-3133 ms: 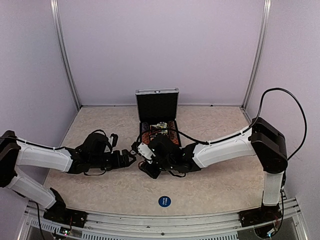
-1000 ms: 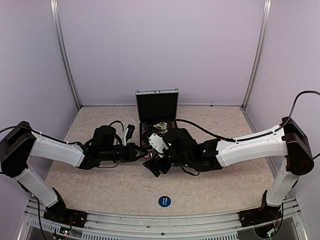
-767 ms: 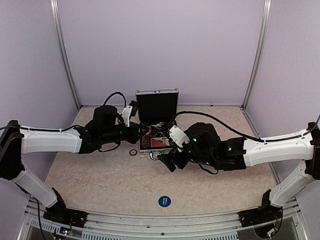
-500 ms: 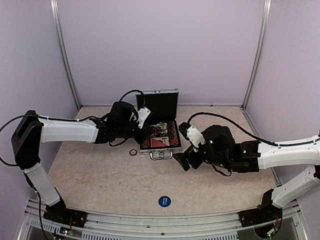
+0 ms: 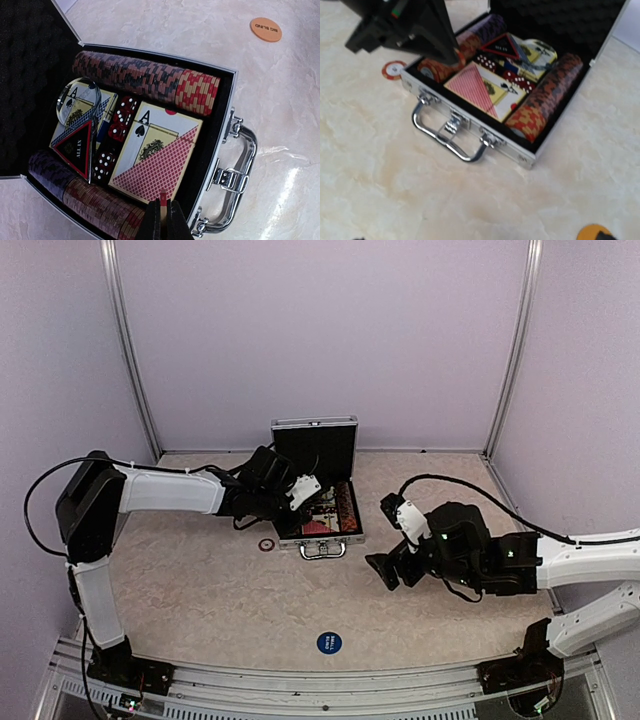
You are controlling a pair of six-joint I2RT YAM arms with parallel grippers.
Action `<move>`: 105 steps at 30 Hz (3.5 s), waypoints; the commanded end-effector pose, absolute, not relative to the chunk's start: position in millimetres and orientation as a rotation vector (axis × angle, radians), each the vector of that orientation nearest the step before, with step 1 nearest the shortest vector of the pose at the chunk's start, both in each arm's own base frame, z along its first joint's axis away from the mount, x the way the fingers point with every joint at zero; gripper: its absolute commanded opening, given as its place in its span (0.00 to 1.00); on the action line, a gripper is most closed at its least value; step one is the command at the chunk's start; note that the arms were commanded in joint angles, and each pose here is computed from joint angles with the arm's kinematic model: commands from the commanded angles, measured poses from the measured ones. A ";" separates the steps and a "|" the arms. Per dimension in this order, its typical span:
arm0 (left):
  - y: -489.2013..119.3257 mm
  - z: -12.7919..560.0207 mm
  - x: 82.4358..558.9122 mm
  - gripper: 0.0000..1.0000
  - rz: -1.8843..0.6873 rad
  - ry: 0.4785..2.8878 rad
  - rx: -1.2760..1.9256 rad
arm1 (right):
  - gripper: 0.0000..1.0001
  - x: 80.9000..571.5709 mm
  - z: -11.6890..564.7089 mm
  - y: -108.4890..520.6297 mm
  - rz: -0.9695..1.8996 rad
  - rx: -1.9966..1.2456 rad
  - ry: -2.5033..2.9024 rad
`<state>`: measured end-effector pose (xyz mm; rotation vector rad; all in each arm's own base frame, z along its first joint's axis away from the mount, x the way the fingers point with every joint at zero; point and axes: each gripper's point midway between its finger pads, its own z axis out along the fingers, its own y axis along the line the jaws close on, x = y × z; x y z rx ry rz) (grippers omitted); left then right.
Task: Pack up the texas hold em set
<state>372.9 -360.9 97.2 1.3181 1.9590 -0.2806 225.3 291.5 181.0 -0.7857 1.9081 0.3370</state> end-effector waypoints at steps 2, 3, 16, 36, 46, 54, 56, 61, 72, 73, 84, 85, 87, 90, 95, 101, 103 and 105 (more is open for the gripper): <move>-341.7 92.2 377.6 0.00 -0.194 1.971 1.353 | 1.00 226.9 176.7 284.0 0.332 -0.756 1.925; -340.5 91.4 377.6 0.00 -0.196 1.973 1.354 | 1.00 226.9 176.4 284.5 0.333 -0.759 1.923; -331.1 75.6 371.5 0.00 -0.199 2.018 1.390 | 1.00 231.3 170.4 291.7 0.320 -0.785 1.936; -336.4 125.4 367.4 0.00 -0.263 1.908 1.295 | 1.00 233.9 164.8 299.4 0.328 -0.801 1.948; -340.6 77.9 363.2 0.00 -0.291 2.055 1.400 | 1.00 232.7 163.4 298.4 0.336 -0.798 1.951; -333.2 67.2 373.1 0.00 -0.242 2.093 1.362 | 1.00 232.1 160.1 296.1 0.335 -0.796 1.956; -332.1 70.3 375.4 0.00 -0.229 2.092 1.345 | 1.00 232.4 159.7 296.5 0.336 -0.795 1.956; -328.0 76.3 377.9 0.00 -0.201 2.074 1.326 | 1.00 232.9 157.7 298.0 0.338 -0.800 1.960; -322.4 65.7 383.0 0.07 -0.120 2.105 1.331 | 1.00 231.8 156.6 298.4 0.343 -0.804 1.962; -322.9 67.1 382.8 0.10 -0.120 2.101 1.330 | 1.00 231.5 155.6 298.2 0.343 -0.805 1.965; -317.7 76.6 382.6 0.32 -0.054 2.095 1.305 | 1.00 231.3 156.1 299.2 0.351 -0.803 1.966; -317.7 78.5 382.8 0.33 -0.056 2.096 1.296 | 1.00 231.1 155.3 299.5 0.352 -0.804 1.968; -318.6 86.3 384.3 0.34 -0.071 2.089 1.264 | 1.00 230.9 154.3 300.0 0.354 -0.806 1.971; -315.2 112.3 389.2 0.37 -0.110 2.066 1.150 | 1.00 230.5 153.0 300.2 0.356 -0.806 1.976; -273.4 158.8 403.5 0.49 -0.191 2.047 0.791 | 1.00 230.5 150.1 299.1 0.352 -0.808 1.982; -237.7 135.8 409.7 0.42 -0.194 2.188 0.591 | 1.00 232.1 149.5 307.3 0.375 -0.813 1.974; -235.0 117.6 411.2 0.40 -0.192 2.248 0.566 | 1.00 231.9 149.3 308.2 0.377 -0.815 1.975; -232.1 94.0 414.0 0.38 -0.202 2.316 0.532 | 1.00 231.9 150.2 308.0 0.379 -0.812 1.976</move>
